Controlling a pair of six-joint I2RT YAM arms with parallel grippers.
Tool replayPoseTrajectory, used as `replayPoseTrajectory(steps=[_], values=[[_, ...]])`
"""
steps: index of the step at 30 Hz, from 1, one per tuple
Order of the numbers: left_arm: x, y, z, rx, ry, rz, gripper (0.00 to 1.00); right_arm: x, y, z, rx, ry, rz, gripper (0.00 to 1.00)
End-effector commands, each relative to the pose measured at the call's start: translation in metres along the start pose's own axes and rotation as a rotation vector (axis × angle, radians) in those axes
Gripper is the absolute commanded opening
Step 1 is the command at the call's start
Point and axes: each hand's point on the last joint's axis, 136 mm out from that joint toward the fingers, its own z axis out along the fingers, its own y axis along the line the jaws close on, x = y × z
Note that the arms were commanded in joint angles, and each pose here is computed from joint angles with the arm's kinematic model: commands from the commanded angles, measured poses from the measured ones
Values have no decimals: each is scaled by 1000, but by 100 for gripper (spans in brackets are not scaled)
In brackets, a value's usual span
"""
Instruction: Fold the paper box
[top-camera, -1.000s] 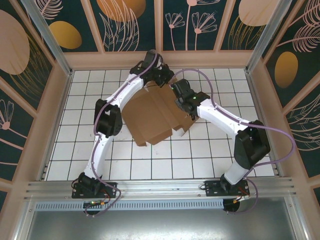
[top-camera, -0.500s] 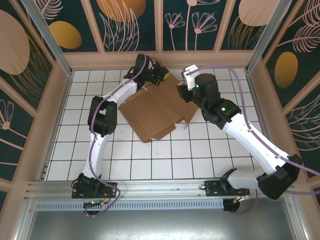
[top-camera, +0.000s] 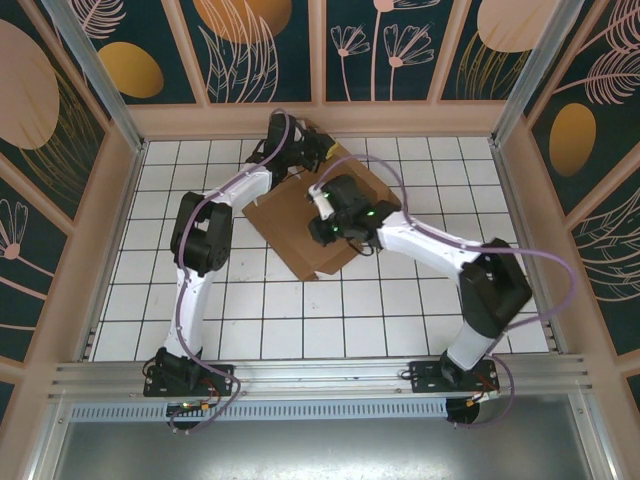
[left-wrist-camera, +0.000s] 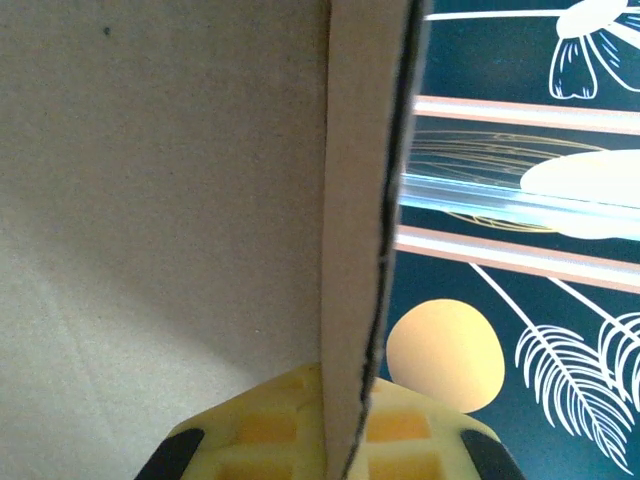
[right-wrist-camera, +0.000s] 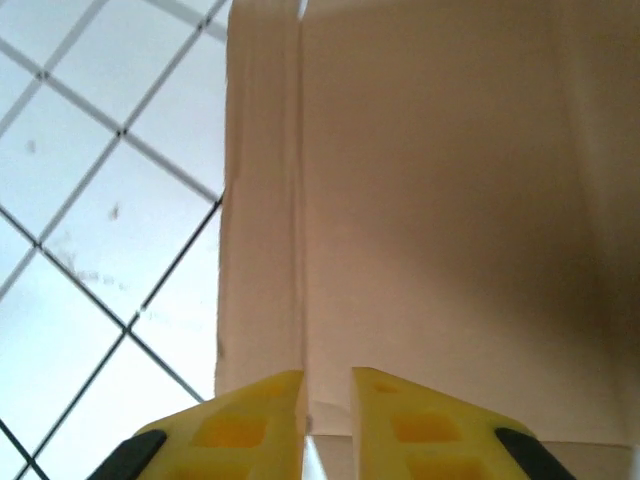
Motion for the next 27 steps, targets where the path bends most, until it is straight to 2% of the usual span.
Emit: replayPoseTrajectory(steps=[1,3,11,17,22,27], values=[[-7,-34,-20,48,-73,39,0,7,16,24,-63,58,53,10],[-9,-31,-23,23,-94,41,0,25,21,44,-98,128,62,0],[-15,-26,-50,-25,-206,51,0,94,4,79,-33,326,111,0],[-16,-23,-76,-57,-287,42,0,126,-12,66,37,391,117,0],[-22,-11,-99,-172,-386,11,0,147,-24,46,50,442,134,0],[-18,-4,-134,-60,-502,-64,0,167,-46,30,97,506,173,0]])
